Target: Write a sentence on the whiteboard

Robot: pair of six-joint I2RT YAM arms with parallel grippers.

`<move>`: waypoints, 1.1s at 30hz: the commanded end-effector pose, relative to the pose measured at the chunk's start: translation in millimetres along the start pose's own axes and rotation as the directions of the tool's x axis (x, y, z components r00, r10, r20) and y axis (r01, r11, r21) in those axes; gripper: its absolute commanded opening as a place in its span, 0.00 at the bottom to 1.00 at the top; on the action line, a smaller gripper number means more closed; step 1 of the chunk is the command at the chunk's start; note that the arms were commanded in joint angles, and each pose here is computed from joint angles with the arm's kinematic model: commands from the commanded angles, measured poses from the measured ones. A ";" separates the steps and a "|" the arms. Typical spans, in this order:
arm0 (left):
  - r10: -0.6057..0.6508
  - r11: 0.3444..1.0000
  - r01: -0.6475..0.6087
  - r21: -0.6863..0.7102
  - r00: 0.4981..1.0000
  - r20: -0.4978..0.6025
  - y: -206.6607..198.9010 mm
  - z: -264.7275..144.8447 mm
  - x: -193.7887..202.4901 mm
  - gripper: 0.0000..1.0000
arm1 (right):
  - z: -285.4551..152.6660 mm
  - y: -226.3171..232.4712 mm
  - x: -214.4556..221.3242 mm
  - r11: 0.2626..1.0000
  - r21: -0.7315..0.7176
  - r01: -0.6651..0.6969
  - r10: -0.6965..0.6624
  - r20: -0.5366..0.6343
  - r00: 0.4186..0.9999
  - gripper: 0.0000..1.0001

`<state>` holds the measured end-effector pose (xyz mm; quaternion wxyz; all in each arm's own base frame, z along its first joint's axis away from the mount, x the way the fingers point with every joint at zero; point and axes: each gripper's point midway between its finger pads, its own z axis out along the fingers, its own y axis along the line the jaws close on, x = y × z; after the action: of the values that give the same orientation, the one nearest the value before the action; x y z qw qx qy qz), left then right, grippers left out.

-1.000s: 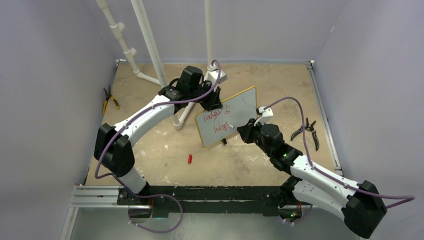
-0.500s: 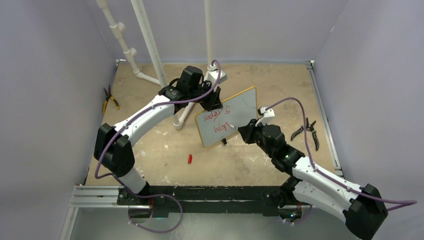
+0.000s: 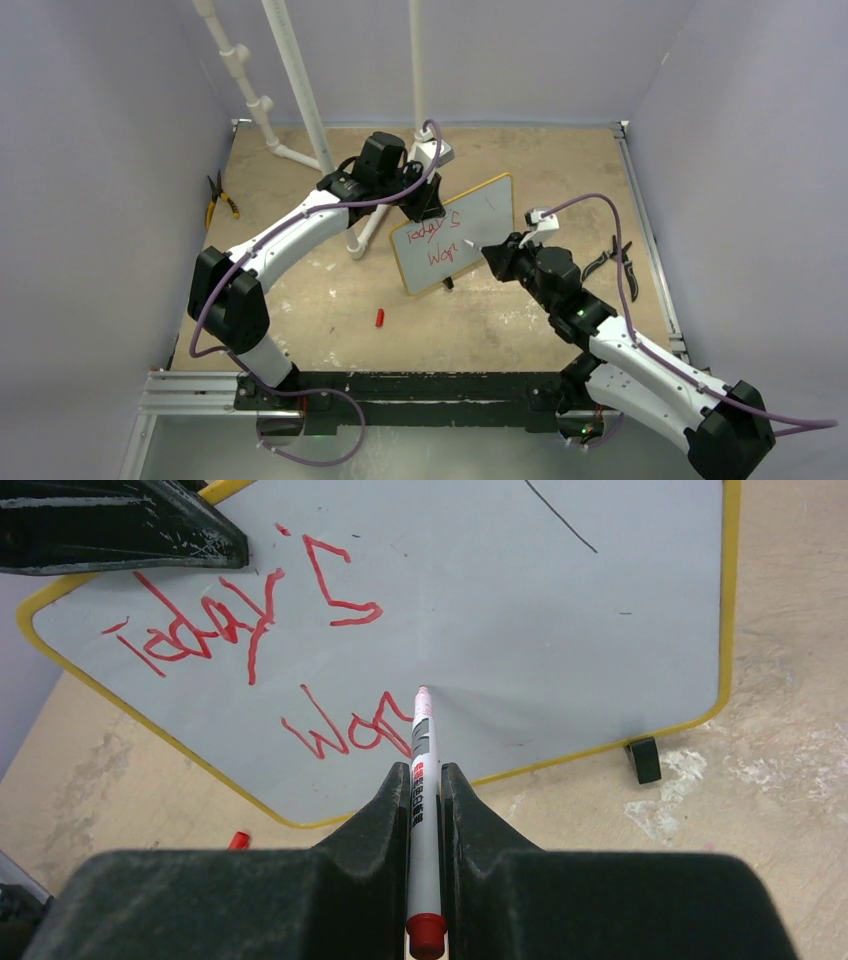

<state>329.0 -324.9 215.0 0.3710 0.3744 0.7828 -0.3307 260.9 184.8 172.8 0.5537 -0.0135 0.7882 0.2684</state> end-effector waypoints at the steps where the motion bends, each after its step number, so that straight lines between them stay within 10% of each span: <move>1: 0.032 0.999 -0.032 0.002 0.999 0.000 4.9 0.7 0.1 0.00 | 4.5 9.5 -11.8 0.999 -0.048 0.020 -0.018 0.032 0.999 0.00; 33: 0.026 1.000 -0.026 0.009 1.000 -0.001 5.5 2.0 0.3 0.00 | 13.6 19.7 -9.9 0.992 -0.104 0.074 -0.073 0.017 0.997 0.00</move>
<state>330.6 -323.7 214.1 0.3695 0.3732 0.7831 -0.3331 265.9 192.8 162.3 0.5464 -0.0454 0.7935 0.2641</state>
